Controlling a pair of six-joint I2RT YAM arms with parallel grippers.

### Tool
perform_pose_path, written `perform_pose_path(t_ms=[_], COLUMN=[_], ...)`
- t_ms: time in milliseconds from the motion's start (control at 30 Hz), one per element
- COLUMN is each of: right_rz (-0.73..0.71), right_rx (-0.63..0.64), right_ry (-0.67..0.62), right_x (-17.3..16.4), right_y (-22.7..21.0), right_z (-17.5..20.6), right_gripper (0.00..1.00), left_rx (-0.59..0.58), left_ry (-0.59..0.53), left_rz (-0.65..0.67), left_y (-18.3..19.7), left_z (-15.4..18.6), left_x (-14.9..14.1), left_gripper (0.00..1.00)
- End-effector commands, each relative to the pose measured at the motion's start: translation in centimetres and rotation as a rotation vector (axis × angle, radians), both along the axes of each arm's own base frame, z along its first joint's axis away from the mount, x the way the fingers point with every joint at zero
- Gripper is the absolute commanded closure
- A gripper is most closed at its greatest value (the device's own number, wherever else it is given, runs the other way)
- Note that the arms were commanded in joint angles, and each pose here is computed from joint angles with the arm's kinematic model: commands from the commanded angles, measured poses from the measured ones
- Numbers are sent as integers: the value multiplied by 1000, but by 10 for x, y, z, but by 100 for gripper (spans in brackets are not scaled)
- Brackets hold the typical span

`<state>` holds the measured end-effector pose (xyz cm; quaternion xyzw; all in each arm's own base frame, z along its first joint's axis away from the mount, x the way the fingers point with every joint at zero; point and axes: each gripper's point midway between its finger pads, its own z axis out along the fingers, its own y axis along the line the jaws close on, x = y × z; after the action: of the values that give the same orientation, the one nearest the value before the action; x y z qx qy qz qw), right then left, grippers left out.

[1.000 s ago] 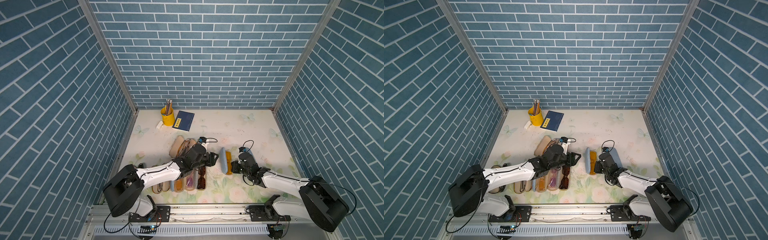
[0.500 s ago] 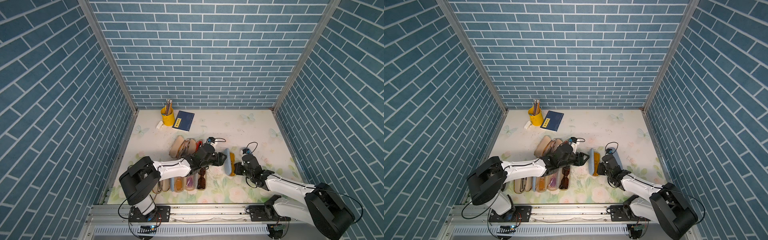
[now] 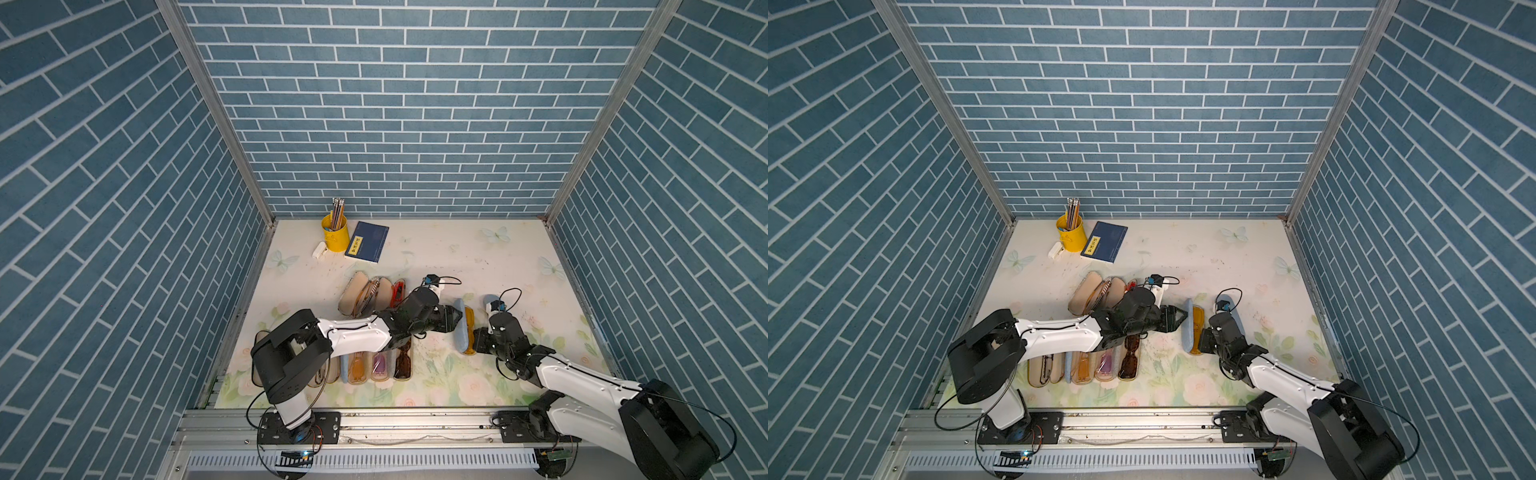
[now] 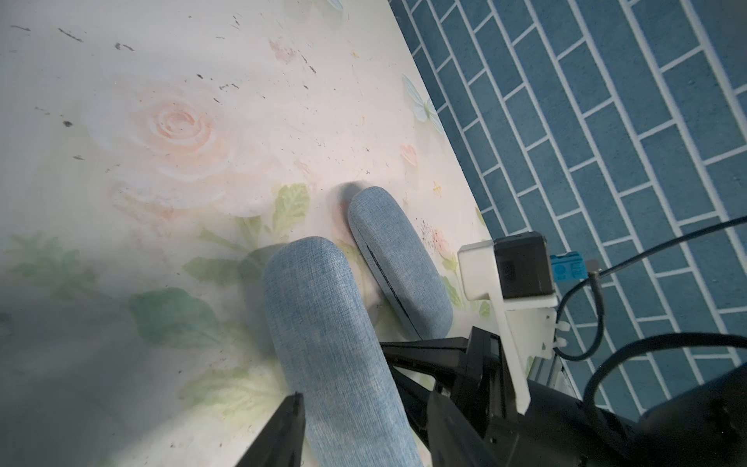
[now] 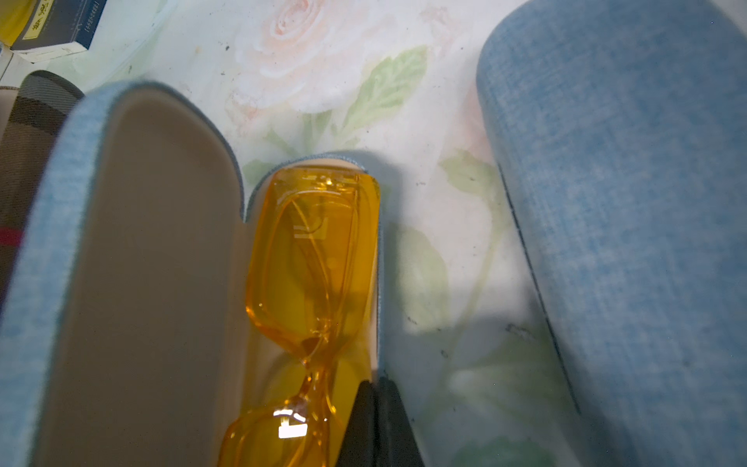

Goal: Close the glasses case
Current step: Move the glasses case to the center of the board.

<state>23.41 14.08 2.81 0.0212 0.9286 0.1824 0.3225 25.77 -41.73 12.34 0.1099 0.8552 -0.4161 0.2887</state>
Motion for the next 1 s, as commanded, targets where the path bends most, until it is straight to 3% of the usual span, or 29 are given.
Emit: perform_pose_path(t_ms=[0,467,967], right_rz=[-33,-22,-13], right_rx=[-38,-10,8], right_ry=[44,29,11], right_x=[-9,-8,-8], right_y=[-13,-10,-8], right_z=[-12,-11,-8], right_gripper=[95,95,95], left_rx=[-12,49,192], left_ry=[-5,22,5], left_rz=[-23,-57,-60], left_y=[-11,-22,-23], left_z=[3,-13,-27], left_x=[-2,-6,-4], left_gripper=[48,53,51])
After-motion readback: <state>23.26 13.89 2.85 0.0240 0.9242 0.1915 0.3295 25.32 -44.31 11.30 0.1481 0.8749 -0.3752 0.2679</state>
